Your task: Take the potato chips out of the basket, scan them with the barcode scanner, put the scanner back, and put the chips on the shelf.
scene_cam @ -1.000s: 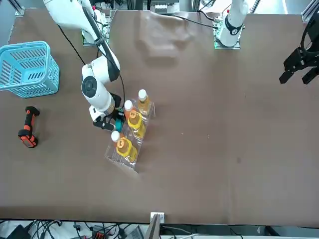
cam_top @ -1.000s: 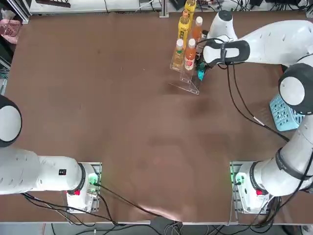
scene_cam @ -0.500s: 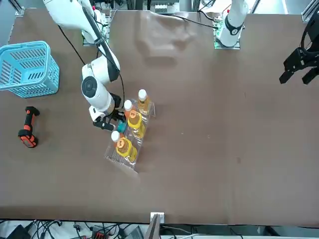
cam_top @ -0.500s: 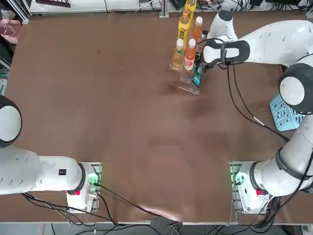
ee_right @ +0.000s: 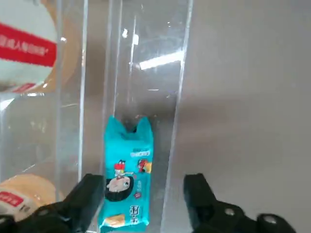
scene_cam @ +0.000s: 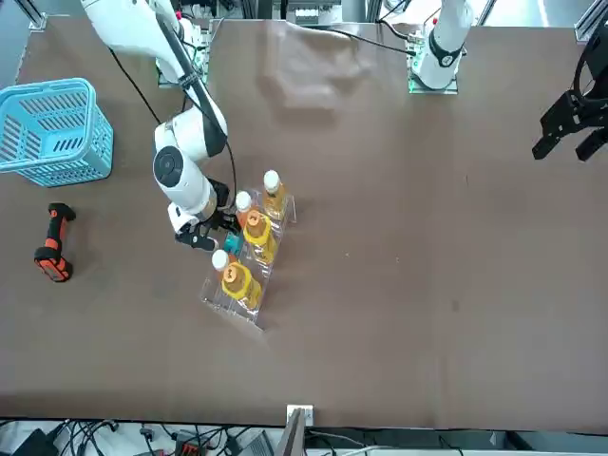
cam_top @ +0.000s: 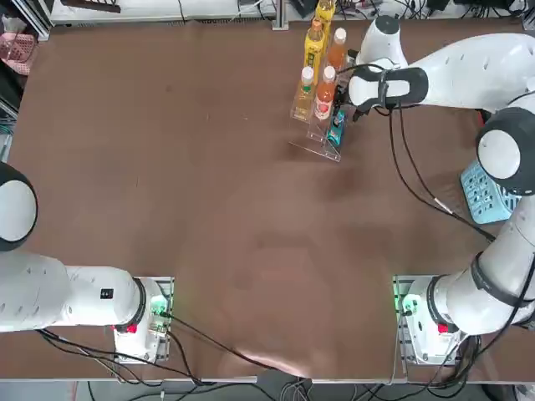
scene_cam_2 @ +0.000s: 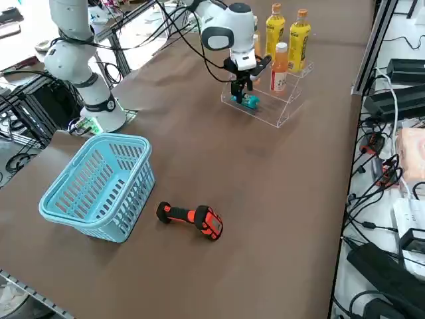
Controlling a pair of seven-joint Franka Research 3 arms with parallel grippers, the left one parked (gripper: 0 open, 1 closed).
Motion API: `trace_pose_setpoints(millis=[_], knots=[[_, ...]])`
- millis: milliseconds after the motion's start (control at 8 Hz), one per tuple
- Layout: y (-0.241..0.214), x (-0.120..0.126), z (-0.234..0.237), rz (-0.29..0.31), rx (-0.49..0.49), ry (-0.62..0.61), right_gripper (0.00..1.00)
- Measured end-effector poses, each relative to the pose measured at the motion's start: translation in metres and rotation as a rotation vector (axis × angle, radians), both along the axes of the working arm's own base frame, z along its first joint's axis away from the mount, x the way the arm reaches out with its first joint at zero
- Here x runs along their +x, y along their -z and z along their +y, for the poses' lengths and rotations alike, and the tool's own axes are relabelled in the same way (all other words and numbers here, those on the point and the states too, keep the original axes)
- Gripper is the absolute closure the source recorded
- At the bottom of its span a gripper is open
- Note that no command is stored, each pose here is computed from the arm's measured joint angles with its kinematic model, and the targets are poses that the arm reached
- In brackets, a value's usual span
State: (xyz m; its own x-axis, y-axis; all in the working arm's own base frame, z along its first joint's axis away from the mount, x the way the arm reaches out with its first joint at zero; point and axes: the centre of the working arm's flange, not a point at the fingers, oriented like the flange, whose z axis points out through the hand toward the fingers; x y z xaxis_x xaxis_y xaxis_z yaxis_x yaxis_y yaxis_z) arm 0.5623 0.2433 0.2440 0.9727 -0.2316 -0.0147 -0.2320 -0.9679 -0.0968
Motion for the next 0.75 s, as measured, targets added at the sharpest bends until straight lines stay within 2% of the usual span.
trace_pose_setpoints(millis=[375, 500, 750], knots=[[-0.012, 0.007, -0.005, -0.016, 0.004, -0.008, 0.00], [-0.019, 0.011, -0.017, -0.007, -0.002, -0.029, 0.00], [-0.047, 0.024, -0.073, 0.010, -0.017, -0.071, 0.00]])
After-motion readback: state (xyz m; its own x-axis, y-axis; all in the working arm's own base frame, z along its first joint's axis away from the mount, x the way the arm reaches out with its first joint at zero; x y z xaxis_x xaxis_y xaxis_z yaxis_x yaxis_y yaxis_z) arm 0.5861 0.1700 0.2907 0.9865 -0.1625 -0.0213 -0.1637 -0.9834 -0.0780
